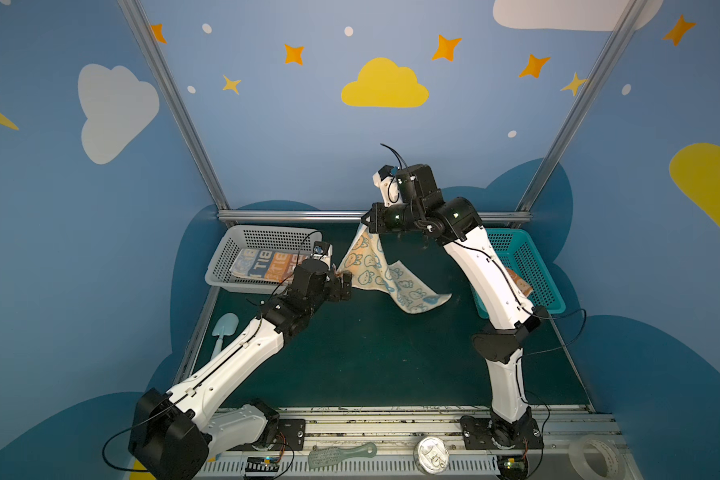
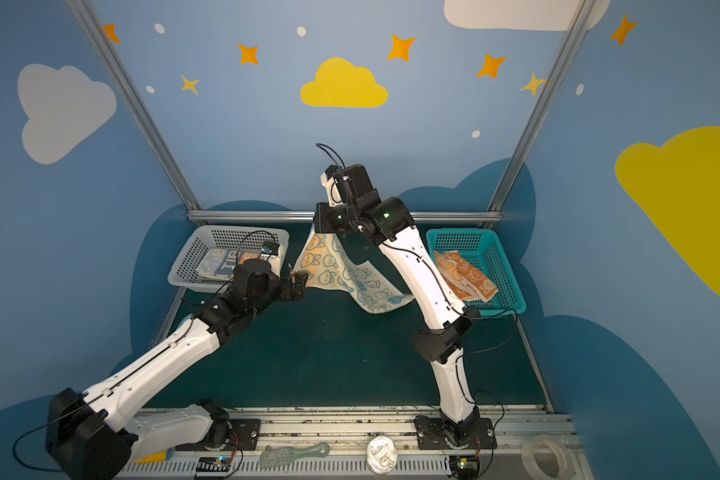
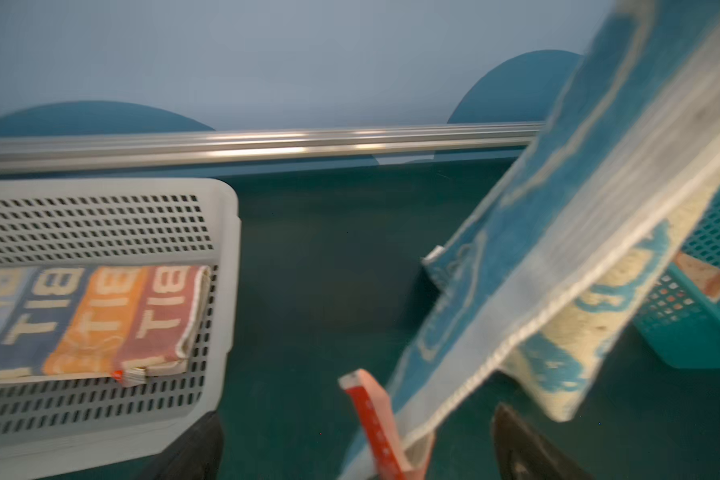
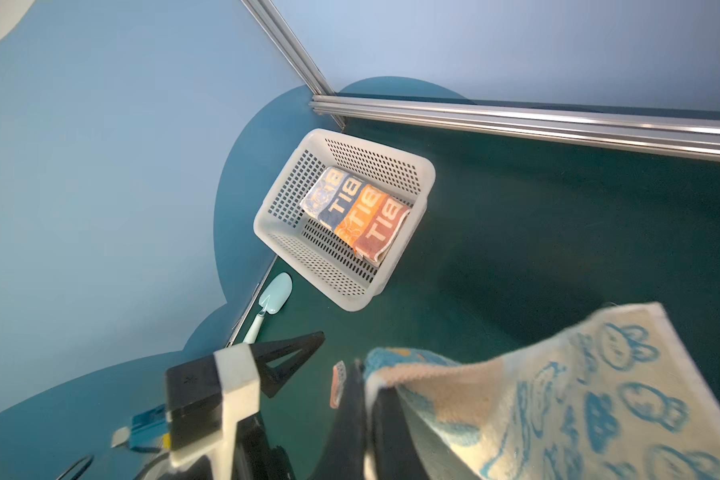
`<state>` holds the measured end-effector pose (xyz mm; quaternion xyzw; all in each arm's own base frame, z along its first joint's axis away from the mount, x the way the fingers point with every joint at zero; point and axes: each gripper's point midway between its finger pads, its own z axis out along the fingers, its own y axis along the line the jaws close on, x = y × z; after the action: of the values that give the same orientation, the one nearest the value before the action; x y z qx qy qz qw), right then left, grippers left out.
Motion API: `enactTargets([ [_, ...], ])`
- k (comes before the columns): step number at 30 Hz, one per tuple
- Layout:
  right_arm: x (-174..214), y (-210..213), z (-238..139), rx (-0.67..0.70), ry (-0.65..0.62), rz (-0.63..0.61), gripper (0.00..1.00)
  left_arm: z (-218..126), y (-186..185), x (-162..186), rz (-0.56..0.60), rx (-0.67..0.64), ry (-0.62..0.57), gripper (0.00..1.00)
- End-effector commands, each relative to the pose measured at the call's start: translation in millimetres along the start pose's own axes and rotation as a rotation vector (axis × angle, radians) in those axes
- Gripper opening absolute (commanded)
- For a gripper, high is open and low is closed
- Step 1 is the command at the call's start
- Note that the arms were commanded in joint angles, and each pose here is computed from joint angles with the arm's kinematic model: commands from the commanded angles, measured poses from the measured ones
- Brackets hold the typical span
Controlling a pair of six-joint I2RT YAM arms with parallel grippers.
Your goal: Fold and stack the towels
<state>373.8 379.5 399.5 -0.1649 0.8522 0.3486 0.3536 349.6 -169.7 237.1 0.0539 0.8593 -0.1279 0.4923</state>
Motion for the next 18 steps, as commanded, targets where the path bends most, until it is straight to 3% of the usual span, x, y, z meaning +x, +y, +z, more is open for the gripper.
enactTargets([
  [1, -20.1, 9.1, -17.8, -0.043, -0.069, 0.001, 0.0, 19.6, -16.6, 5.7, -0.101, 0.106, 0.025, 1.0],
  [14, -17.5, -16.5, -30.2, -0.038, -0.044, 0.027, 0.0, 72.7, -15.1, 20.0, -0.097, 0.074, 0.072, 0.9],
  [18, -16.4, -24.0, -31.3, -0.034, -0.038, 0.04, 0.0, 72.6, -28.5, 20.5, -0.121, 0.143, 0.092, 0.87],
])
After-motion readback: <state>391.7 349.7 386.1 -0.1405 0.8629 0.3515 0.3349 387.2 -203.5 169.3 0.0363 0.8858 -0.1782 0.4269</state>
